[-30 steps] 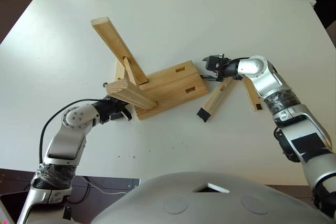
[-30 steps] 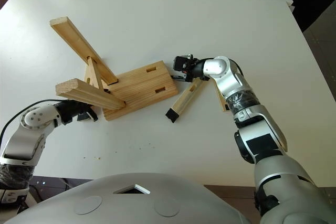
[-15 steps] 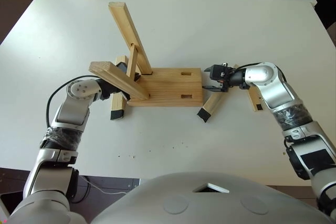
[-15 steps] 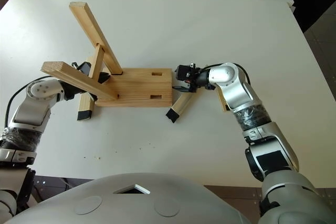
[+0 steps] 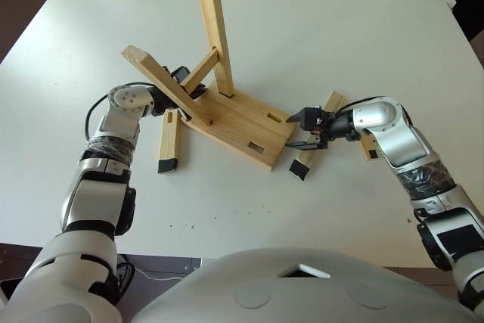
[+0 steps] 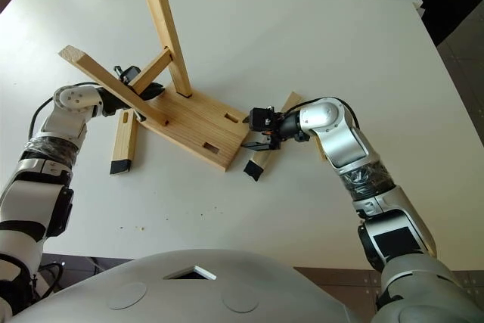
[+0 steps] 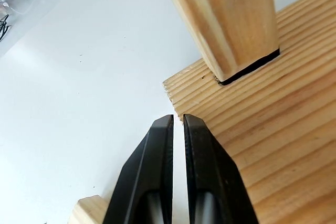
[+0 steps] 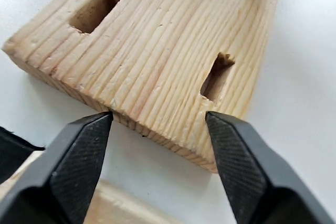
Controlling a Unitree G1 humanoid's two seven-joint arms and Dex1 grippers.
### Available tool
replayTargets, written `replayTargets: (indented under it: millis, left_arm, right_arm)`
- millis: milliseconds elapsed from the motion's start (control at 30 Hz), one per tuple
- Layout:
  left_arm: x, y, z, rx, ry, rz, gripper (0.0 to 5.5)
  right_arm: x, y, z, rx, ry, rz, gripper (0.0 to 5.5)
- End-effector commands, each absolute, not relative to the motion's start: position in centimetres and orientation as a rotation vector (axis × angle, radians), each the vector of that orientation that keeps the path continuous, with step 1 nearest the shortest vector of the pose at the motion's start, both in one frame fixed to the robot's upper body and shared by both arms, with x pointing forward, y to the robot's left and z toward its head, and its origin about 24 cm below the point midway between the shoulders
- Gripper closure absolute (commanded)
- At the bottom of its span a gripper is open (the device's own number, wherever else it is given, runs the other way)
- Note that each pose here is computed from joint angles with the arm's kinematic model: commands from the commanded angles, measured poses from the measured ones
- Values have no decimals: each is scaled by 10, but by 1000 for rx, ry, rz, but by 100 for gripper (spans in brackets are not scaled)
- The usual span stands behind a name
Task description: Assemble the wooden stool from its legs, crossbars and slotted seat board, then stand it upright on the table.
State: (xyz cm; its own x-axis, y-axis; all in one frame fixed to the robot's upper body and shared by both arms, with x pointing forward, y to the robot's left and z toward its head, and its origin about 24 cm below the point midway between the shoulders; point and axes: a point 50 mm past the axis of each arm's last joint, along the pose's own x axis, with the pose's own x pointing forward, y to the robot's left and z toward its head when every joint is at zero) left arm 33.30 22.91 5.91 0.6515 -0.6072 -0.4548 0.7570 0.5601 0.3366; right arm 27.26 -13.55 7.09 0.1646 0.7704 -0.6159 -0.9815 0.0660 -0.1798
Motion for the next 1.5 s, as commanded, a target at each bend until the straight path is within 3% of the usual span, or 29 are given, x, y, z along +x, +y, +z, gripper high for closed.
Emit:
replayTargets:
  millis: [33, 133, 267, 467, 567, 667, 833, 1167, 1500]
  left_arm:
    - [336, 264, 82, 626, 264, -686, 513]
    - [326, 294, 98, 634, 234, -586, 513]
    - [303, 303, 110, 613, 194, -599, 513]
    - [196, 261, 110, 468, 318, -994, 513]
    - [170, 256, 121, 431, 360, -1051, 513]
    - [171, 233, 116, 380, 338, -1078, 513]
    - [172, 201, 90, 338, 362, -1062, 513]
    - [188, 204, 42, 606, 543, -1029, 513]
    - [228, 192, 40, 606, 424, -963, 513]
  right_arm:
    - [292, -126, 119, -585, 207, 1358, 223]
    - [300, -132, 130, -556, 171, 1317, 223]
    - [308, -138, 122, -544, 186, 1248, 223]
    - [340, -149, 88, -648, 236, 950, 223]
    - [342, -160, 92, -623, 235, 904, 223]
    - [343, -164, 79, -676, 266, 889, 223]
    - [352, -143, 63, -763, 289, 957, 223]
    - [331, -138, 47, -791, 319, 1208, 223]
    - [296, -121, 65, -642, 323, 1426, 223]
